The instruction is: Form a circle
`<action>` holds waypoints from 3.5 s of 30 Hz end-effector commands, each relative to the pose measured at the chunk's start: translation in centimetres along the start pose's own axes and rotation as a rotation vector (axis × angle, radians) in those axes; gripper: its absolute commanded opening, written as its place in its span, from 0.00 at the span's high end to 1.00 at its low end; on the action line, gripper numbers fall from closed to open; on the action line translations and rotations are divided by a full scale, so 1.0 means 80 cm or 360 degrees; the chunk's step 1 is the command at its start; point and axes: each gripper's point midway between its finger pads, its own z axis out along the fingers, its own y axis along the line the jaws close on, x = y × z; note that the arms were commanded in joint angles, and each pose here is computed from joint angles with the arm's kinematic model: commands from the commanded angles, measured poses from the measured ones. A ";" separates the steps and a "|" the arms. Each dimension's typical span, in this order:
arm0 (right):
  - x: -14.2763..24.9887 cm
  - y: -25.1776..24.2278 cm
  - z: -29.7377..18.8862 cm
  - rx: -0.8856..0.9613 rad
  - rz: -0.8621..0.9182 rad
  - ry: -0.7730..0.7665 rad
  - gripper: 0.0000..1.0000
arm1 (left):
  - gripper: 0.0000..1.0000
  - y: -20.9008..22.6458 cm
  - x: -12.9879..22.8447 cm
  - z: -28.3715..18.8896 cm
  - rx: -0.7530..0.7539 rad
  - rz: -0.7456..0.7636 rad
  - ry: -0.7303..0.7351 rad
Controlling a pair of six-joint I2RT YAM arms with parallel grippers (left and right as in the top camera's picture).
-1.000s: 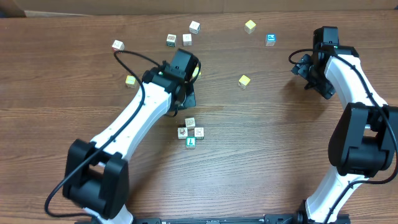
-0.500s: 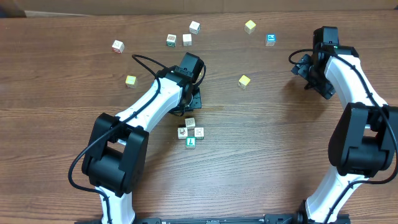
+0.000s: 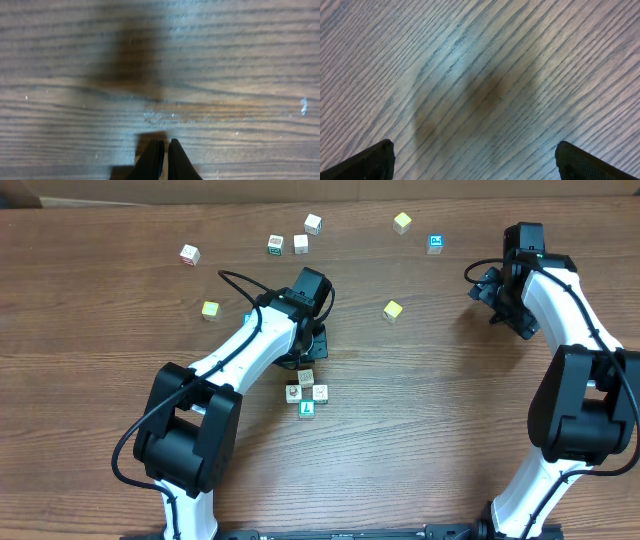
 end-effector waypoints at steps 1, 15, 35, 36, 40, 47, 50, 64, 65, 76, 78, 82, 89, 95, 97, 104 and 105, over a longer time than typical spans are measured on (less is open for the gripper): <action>-0.007 0.003 -0.013 -0.0027 0.0006 -0.0041 0.00 | 0.96 0.006 -0.005 0.006 -0.0059 -0.0009 -0.0040; -0.007 0.003 -0.013 -0.0027 0.0006 -0.0041 0.00 | 0.96 0.016 0.009 0.022 -0.0098 -0.0011 -0.0025; -0.007 0.003 -0.013 -0.0027 0.0006 -0.0041 0.00 | 0.96 0.010 0.020 0.025 -0.0065 -0.0013 0.0026; -0.007 0.003 -0.013 -0.0027 0.0006 -0.0041 0.00 | 0.96 0.009 0.021 0.025 -0.0064 -0.0009 0.0027; -0.007 0.003 -0.013 -0.0027 0.0006 -0.0041 0.00 | 0.96 0.005 0.023 0.025 -0.0061 0.0023 0.0025; -0.007 0.003 -0.013 -0.0027 0.0006 -0.0041 0.00 | 0.96 0.005 0.025 0.025 -0.0066 0.0032 0.0031; -0.007 0.003 -0.013 -0.0027 0.0006 -0.0041 0.00 | 0.96 0.006 0.027 0.025 -0.0071 0.0031 0.0041; -0.007 0.003 -0.013 -0.0027 0.0006 -0.0041 0.00 | 0.96 0.007 0.030 0.025 -0.0080 0.0032 0.0056; -0.007 0.003 -0.013 -0.0027 0.0006 -0.0041 0.00 | 0.96 0.007 0.029 0.025 -0.0079 0.0031 0.0056; -0.007 0.003 -0.013 -0.0027 0.0006 -0.0041 0.00 | 0.96 0.016 -0.009 0.012 -0.0108 -0.0018 -0.0084; -0.007 0.003 -0.013 -0.0027 0.0006 -0.0041 0.00 | 0.96 0.018 -0.023 0.004 -0.0102 -0.0043 -0.0117; -0.007 0.003 -0.013 -0.0027 0.0006 -0.0041 0.00 | 0.96 0.038 -0.056 -0.014 -0.0086 -0.0151 -0.0178; -0.007 0.003 -0.013 -0.0027 0.0006 -0.0041 0.00 | 0.96 0.095 -0.061 -0.017 -0.0164 -0.0302 -0.0107; -0.007 0.003 -0.013 -0.0027 0.0006 -0.0041 0.00 | 0.96 0.131 -0.065 -0.018 -0.0198 -0.0408 -0.0083; -0.007 0.003 -0.013 -0.0027 0.0006 -0.0041 0.00 | 0.96 0.138 -0.067 -0.018 -0.0202 -0.0431 -0.0085; -0.007 0.003 -0.013 -0.0027 0.0006 -0.0041 0.00 | 0.01 0.150 -0.065 -0.019 -0.0218 -0.0461 -0.0063; -0.007 0.003 -0.013 -0.0027 0.0006 -0.0041 0.00 | 0.00 0.149 -0.065 -0.019 -0.0217 -0.0459 -0.0066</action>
